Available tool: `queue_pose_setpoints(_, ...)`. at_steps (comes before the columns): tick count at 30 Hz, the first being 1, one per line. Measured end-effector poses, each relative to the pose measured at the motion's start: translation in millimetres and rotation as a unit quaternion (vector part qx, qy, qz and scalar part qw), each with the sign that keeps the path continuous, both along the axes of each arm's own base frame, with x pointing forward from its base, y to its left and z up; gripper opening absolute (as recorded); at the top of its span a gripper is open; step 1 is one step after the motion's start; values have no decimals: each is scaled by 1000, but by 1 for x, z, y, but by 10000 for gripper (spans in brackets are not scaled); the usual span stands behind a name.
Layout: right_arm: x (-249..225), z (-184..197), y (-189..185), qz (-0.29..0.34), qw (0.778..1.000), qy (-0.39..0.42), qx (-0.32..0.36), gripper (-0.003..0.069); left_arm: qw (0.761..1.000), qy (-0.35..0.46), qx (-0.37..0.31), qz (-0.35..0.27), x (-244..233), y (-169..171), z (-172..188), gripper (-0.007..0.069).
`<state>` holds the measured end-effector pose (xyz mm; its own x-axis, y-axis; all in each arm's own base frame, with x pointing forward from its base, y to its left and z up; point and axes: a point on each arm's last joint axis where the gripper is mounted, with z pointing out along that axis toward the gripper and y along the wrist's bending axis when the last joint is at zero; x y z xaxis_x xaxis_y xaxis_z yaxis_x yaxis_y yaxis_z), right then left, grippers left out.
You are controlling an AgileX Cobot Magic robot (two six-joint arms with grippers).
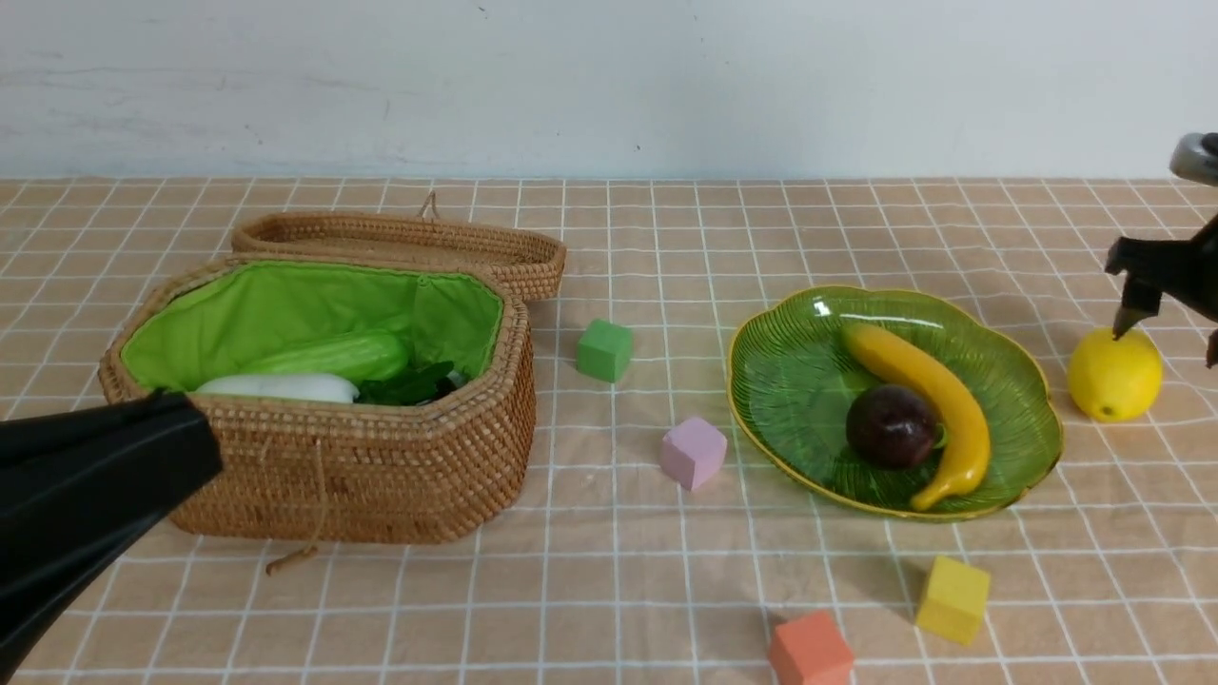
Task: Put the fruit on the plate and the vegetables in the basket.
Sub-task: Use the right arm to grab a lemon and put it into the right plate
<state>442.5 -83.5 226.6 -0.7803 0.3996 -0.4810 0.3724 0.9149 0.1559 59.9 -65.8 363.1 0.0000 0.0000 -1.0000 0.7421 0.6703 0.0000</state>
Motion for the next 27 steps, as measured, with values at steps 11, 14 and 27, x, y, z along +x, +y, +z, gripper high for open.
queue_pose_setpoints(11, 25, -41, -1, -10, 1000, -21, 19, 594, 1000, 7, 12, 10, 1, 1, -3, 8)
queue_pose_setpoints(14, 25, -42, -1, 3, 1000, -22, 12, 570, 1000, 9, 14, 12, 2, 1, -3, 8)
queue_pose_setpoints(27, 13, -29, 4, 44, 999, 10, 15, 564, 1000, 10, 16, 13, 2, 2, -4, 8)
